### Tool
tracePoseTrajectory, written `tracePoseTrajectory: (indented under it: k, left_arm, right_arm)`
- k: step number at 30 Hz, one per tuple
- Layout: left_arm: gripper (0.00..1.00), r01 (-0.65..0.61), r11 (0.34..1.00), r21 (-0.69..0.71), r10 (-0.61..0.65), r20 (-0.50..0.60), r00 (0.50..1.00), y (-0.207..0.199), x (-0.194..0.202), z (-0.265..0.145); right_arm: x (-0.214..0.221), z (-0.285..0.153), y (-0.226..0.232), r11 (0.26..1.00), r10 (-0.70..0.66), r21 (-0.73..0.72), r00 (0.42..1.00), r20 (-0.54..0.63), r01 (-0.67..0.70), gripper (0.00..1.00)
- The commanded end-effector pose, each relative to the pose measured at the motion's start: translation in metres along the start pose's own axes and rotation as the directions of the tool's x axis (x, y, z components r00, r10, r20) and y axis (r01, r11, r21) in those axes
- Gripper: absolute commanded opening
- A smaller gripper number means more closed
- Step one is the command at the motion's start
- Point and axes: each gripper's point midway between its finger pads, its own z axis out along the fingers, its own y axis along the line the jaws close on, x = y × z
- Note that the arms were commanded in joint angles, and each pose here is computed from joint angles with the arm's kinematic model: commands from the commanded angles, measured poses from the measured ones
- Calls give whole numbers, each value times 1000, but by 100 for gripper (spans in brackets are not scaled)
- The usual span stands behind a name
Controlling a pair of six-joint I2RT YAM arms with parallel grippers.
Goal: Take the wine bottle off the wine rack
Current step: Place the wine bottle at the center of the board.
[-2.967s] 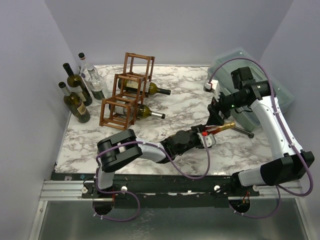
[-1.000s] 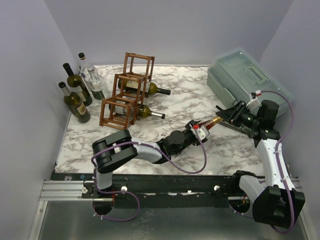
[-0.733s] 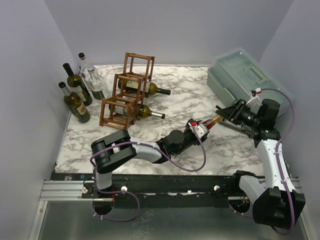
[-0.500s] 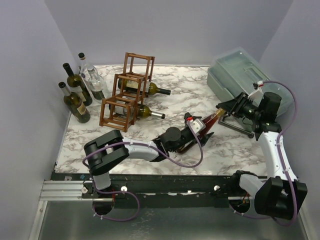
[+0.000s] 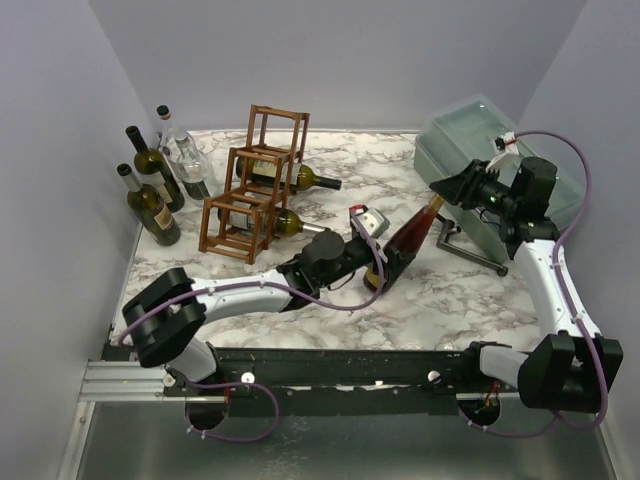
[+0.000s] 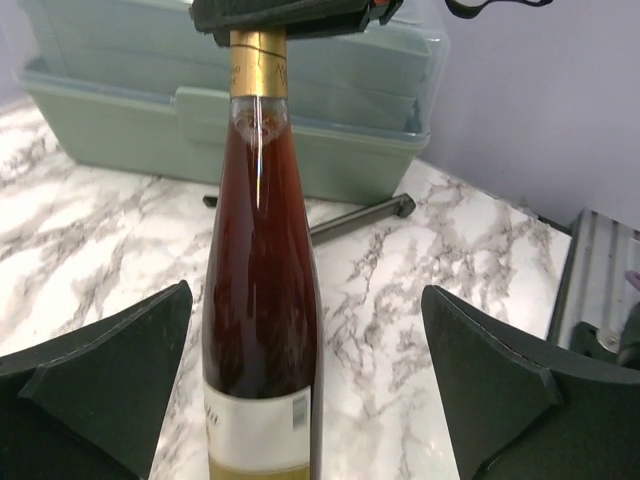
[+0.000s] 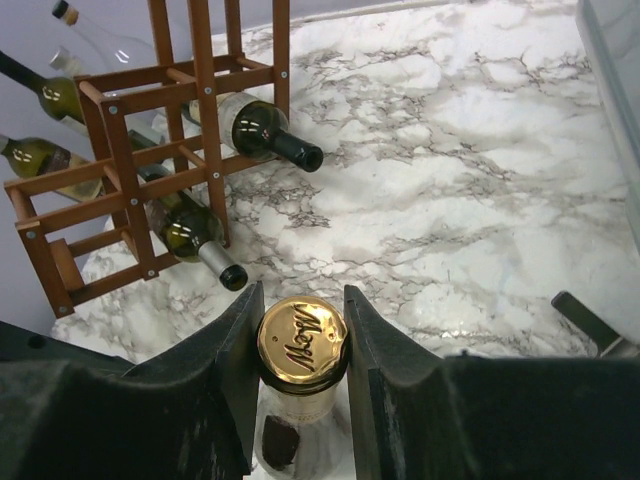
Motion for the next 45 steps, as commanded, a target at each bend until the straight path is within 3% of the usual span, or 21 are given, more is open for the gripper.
tracePoseTrajectory:
  k: [1,15,29,45]
  left_arm:
    - [99,131,991,20,-126,-142,982,1,-12,-22]
    - [99,80,996,-40,-85,-125,989,14,-66,-85]
    - [99,128,987,-94,-137,-101,985,19,-62,-126]
    - [99,130,982,-134,-143,-95,985,26,-55,-137]
  right_arm:
    - [-58,11,9,965,-262,14,955,141,263,0]
    - [-99,78,28,889,-452,11,874,177,457,0]
    - [-140,145,28,853,-516,63,820,249,517,0]
    - [-182,159,32,837,-540,105,775,329,538,0]
